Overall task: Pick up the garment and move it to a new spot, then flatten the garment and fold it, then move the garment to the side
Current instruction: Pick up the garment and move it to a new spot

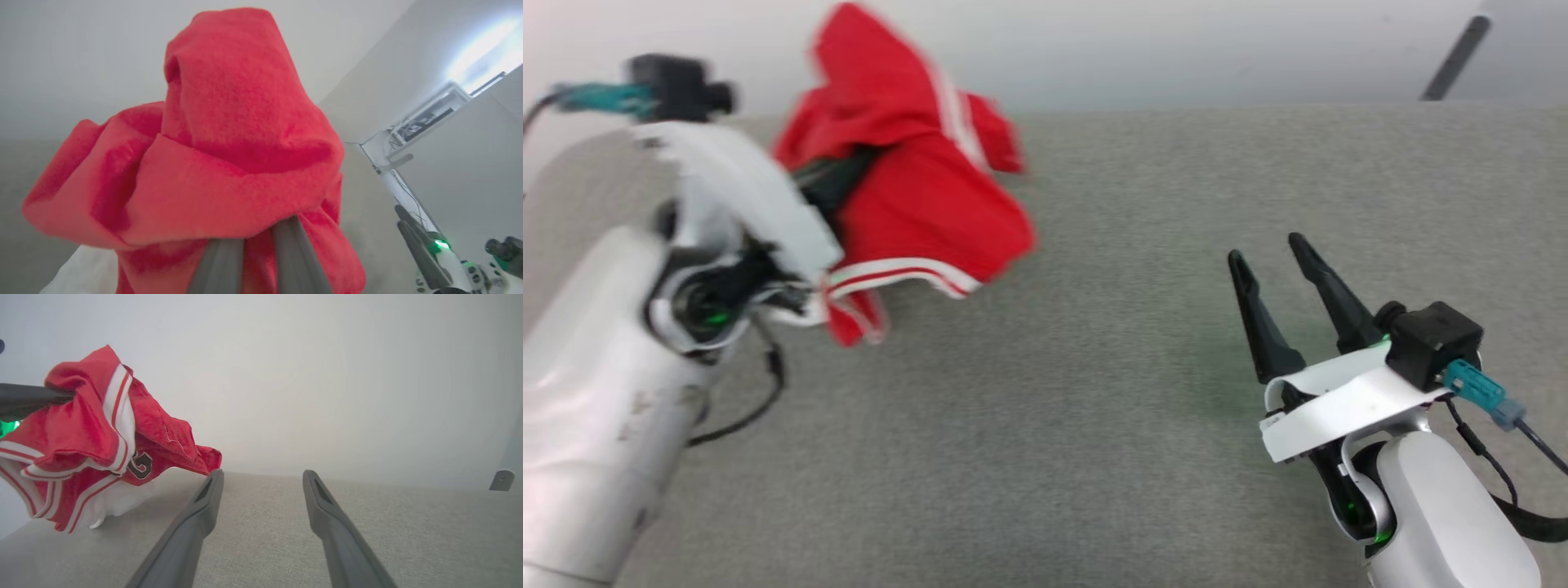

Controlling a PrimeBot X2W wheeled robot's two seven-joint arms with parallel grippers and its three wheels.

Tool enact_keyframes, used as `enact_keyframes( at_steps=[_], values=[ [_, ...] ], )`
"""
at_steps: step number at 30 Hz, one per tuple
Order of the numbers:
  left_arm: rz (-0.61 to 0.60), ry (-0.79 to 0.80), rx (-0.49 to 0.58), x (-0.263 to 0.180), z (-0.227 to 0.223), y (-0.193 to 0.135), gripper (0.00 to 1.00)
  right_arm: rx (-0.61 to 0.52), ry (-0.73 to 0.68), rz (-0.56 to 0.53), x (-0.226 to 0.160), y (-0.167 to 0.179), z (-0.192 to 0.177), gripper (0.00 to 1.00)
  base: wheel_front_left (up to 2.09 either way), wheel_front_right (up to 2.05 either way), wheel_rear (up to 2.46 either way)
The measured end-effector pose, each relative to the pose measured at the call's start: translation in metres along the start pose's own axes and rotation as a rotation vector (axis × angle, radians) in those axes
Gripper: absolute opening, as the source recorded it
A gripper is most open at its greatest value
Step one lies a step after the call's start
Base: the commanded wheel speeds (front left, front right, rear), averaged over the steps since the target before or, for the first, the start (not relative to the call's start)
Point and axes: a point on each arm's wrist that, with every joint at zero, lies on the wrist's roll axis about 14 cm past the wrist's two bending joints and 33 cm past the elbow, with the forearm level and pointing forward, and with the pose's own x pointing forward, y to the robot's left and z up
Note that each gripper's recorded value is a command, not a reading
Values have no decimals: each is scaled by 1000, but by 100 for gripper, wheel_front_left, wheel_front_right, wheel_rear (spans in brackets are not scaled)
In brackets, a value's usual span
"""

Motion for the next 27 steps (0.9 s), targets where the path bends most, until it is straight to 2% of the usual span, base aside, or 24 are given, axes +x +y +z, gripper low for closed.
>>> enact_keyframes(
  at_steps=[5, 13, 15, 18, 27],
  values=[
    [-213, 49, 34, 36, -10, -77, 0, 3, -42, -81, -13, -22, 14, 100, 0, 0, 0],
    [-479, 174, -26, 82, -49, -174, 0, 0, -99, -220, -35, -61, 32, 100, 0, 0, 0],
    [-490, 211, 17, 93, -65, -181, 0, -1, -100, -250, -40, -69, 32, 100, 0, 0, 0],
    [-481, 282, 19, 108, -97, -180, 0, -1, -105, -282, -46, -78, 33, 100, 0, 0, 0],
    [-427, 457, -43, 138, -172, -168, 0, -4, -110, -358, -61, -99, 34, 100, 0, 0, 0]
  ],
)
